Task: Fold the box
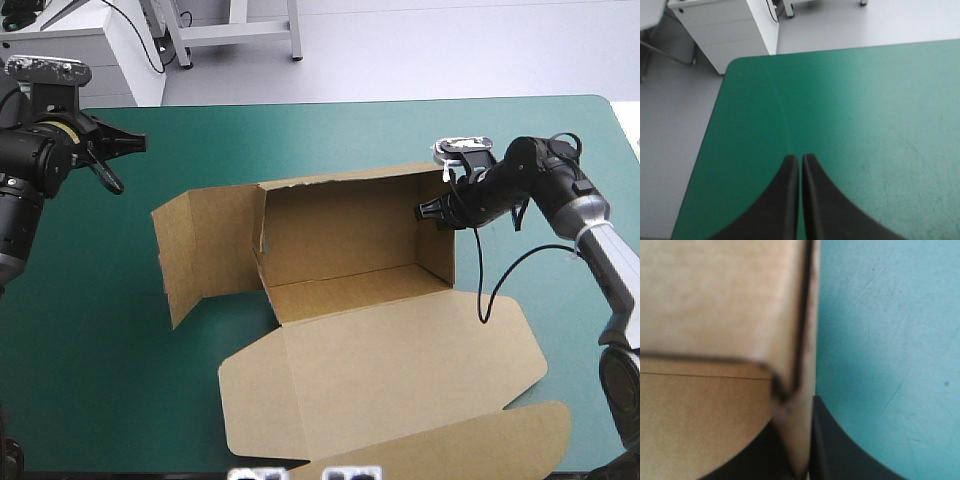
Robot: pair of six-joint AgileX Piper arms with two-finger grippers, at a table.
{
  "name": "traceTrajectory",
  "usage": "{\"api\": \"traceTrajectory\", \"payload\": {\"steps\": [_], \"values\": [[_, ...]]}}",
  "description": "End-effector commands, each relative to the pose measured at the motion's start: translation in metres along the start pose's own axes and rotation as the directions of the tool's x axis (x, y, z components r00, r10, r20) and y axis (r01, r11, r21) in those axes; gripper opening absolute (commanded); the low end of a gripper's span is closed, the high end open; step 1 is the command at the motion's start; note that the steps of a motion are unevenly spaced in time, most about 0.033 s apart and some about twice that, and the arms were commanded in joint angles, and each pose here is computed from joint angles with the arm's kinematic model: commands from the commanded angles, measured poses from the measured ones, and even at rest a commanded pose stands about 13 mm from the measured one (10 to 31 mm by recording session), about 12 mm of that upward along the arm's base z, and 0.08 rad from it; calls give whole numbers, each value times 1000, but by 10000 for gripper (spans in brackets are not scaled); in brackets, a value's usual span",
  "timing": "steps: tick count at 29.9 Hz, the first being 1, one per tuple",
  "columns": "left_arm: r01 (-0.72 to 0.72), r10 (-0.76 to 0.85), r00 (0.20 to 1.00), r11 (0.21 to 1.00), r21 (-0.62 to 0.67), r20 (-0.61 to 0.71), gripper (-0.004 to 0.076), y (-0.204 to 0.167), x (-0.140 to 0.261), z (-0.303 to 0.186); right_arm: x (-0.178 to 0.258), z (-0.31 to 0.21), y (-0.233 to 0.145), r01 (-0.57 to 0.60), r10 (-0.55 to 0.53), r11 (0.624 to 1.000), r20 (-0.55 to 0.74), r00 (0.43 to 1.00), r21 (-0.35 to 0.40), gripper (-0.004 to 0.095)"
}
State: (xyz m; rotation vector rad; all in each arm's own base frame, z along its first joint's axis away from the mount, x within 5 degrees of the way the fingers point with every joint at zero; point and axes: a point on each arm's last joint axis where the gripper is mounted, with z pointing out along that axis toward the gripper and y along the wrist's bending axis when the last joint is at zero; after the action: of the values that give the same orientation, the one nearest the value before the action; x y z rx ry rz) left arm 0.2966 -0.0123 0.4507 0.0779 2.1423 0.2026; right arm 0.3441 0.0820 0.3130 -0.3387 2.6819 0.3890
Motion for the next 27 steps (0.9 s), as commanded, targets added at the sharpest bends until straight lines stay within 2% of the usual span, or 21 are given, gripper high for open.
{"api": "traceTrajectory", "payload": {"steps": [1, 9, 12, 16, 18, 25, 27], "values": [[10, -13, 997, 999, 42, 78, 5, 6, -6, -14, -21, -3, 3, -32, 34, 999, 65, 997, -23, 2], [-1, -4, 998, 996, 86, 58, 5, 1, -2, -12, -58, 31, -6, -40, 42, 999, 84, 996, -29, 31], [-1, -4, 998, 996, 88, 58, 5, 0, -2, -12, -62, 41, -8, -63, 65, 998, 57, 996, -32, 142], [-2, -3, 998, 996, 86, 58, 5, 0, -2, -12, -63, 41, -10, -64, 65, 998, 59, 996, -13, 348], [-2, -3, 998, 996, 86, 58, 5, 0, -2, -12, -65, 36, -10, -50, 50, 999, 61, 997, 1, 406], [-2, -3, 998, 996, 86, 56, 5, 0, -2, -12, -79, -7, -1, 8, -10, 1000, 61, 998, 23, 413], [-2, -2, 999, 996, 87, 54, 5, 0, -2, -12, -84, -23, 2, -12, 9, 999, 92, 996, 37, 413]]}}
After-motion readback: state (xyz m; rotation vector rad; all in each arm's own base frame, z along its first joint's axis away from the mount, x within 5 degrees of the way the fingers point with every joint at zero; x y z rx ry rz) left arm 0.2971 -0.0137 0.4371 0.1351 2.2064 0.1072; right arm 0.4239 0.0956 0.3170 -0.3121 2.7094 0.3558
